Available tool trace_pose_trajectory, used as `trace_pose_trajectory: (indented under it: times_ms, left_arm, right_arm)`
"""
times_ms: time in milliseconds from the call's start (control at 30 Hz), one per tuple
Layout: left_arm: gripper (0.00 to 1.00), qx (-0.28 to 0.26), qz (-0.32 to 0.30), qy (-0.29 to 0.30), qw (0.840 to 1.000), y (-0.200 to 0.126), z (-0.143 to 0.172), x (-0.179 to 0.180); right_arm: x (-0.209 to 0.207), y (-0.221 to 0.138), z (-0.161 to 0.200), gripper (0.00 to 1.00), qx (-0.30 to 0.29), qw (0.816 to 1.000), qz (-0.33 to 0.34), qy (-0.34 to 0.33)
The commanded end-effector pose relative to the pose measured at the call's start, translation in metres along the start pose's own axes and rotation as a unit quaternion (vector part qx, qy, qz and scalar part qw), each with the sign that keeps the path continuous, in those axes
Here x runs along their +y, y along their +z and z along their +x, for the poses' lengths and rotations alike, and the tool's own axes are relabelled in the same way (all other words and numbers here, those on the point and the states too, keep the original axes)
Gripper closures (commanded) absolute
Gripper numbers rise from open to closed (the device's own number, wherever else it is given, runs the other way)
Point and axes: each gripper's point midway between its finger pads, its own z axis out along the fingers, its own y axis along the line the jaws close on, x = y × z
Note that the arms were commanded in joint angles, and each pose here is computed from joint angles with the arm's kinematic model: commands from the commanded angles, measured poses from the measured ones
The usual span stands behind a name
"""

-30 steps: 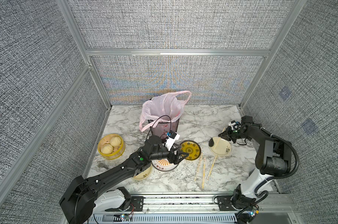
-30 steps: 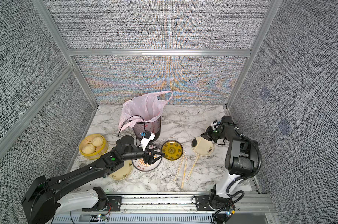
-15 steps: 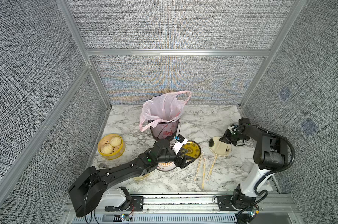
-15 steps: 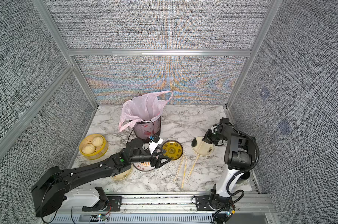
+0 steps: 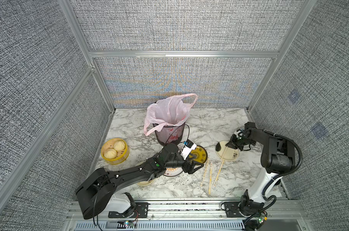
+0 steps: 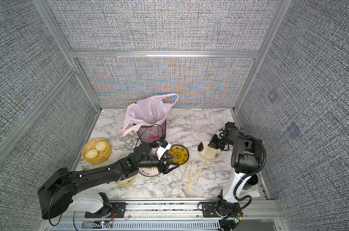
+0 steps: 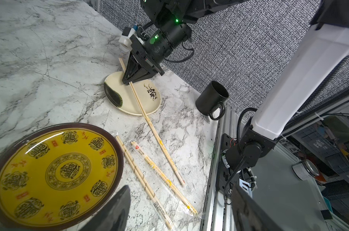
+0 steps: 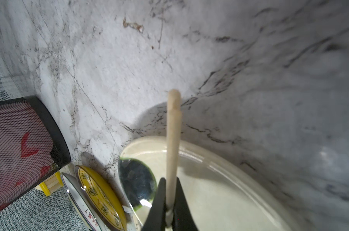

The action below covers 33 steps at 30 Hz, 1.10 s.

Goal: Remove the packaging of disposable chopsticks
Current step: Place the disposable chopsticks on the plate.

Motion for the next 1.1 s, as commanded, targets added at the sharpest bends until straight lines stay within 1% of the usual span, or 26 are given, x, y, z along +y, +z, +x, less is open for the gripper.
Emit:
trace_pose_trajectory:
  times_ms: [0,67,167,233,400,567,1067]
  left_arm:
    - [0.21,-0.017,0.011,0.011,1.0,0.001,-0.009,-0.005]
    - [0.21,-0.017,0.012,0.01,1.0,0.002,-0.009,-0.005]
    - [0.21,-0.015,0.013,0.009,1.0,0.003,-0.008,-0.005]
    - [0.21,-0.015,0.015,0.008,1.0,0.003,-0.008,-0.005]
    - [0.21,-0.015,0.014,0.009,1.0,0.004,-0.008,-0.004]
    - [0.21,-0.013,0.015,0.008,1.0,0.006,-0.007,-0.004]
    - [0.21,-0.013,0.018,0.007,1.0,0.006,-0.007,-0.005]
  right_arm:
    - [-0.004,0.001,0.003,0.9,0.005,1.0,0.011,-0.001]
    - [-0.002,0.001,0.004,0.87,0.006,1.0,0.007,-0.002]
    - [-0.001,0.0,0.004,0.79,0.005,1.0,0.007,-0.002]
    - [-0.002,-0.001,0.004,0.77,0.004,1.0,0.008,-0.003]
    - [0.002,-0.001,0.006,0.77,0.004,1.0,0.009,-0.012]
    - [0.003,-0.003,0.009,0.8,0.002,1.0,0.014,-0.017]
    - [0.0,-0.001,0.023,0.85,0.014,0.997,0.058,-0.039]
